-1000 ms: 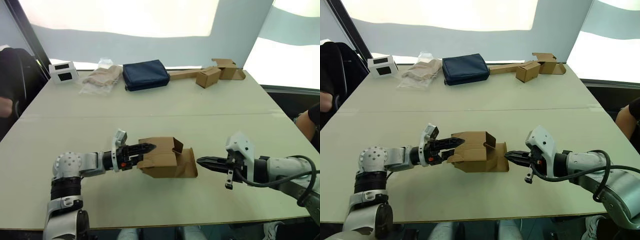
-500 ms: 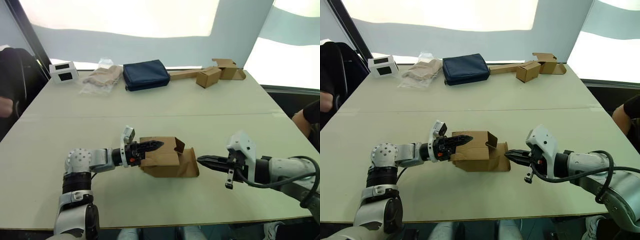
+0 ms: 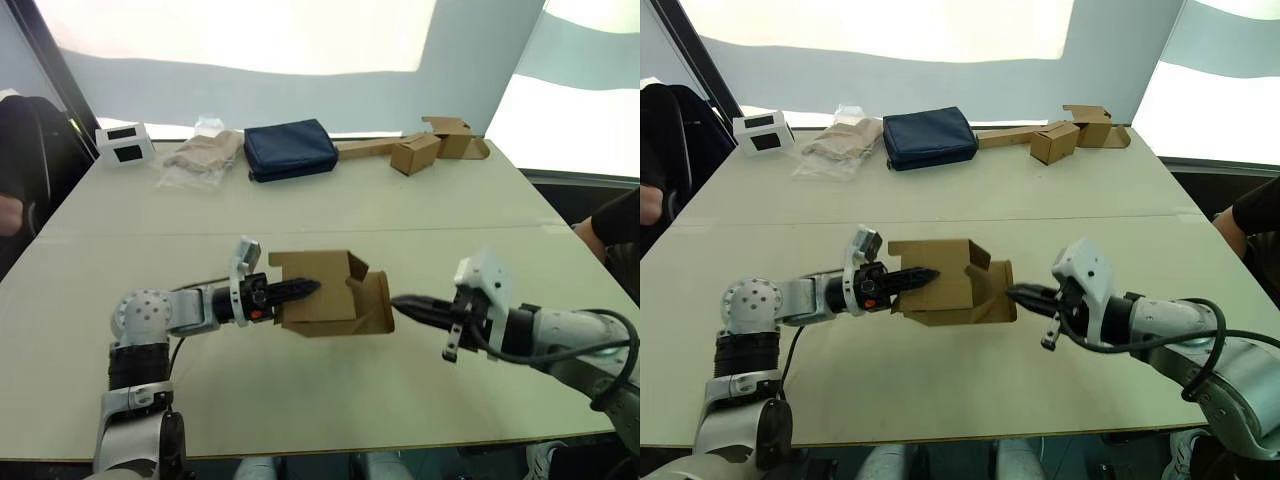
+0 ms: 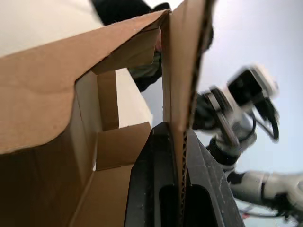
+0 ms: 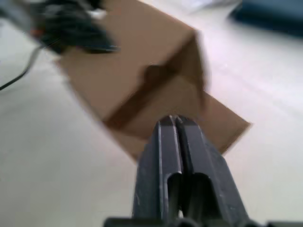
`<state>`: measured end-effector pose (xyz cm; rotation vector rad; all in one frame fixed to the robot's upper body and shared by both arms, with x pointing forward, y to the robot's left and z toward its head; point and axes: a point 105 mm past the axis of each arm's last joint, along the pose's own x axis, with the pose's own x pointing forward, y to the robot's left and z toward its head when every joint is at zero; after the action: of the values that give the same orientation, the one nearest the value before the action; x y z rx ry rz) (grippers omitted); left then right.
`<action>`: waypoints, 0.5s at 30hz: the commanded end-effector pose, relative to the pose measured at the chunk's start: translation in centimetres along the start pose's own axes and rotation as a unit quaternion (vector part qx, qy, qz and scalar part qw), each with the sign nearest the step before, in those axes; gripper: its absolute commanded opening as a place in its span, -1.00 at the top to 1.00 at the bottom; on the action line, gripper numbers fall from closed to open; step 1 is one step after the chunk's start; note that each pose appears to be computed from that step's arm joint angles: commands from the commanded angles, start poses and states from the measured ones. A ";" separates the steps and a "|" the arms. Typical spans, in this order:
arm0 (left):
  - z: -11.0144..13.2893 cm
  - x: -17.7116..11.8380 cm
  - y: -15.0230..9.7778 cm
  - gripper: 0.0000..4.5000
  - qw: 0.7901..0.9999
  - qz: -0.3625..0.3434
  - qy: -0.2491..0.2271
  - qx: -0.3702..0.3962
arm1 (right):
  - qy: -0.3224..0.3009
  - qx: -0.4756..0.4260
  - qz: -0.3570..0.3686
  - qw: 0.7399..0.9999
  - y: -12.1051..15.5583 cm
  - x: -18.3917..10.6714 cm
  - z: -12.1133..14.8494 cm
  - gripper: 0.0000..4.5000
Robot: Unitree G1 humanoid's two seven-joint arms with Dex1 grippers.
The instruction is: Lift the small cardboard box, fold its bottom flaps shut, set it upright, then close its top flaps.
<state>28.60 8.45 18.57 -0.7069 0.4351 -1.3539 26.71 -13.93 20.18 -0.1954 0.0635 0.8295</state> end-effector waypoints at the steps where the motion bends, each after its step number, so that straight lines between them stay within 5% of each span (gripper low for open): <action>1: 0.5 0.6 -1.5 0.99 0.996 -0.033 0.007 0.087 | -0.042 -0.022 -0.029 0.998 -0.8 1.1 1.5 1.00; 7: 0.3 0.5 -1.4 0.99 0.992 -0.039 0.023 0.121 | -0.063 -0.024 -0.030 0.997 -1.0 2.6 2.0 1.00; 15: 0.5 0.1 -1.0 0.99 0.989 -0.031 0.032 0.139 | -0.073 -0.013 0.063 0.995 2.7 4.4 2.3 1.00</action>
<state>28.50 8.69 18.92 -0.4860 0.3047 -1.4326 28.40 -9.50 20.12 -0.1413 -0.0131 0.9204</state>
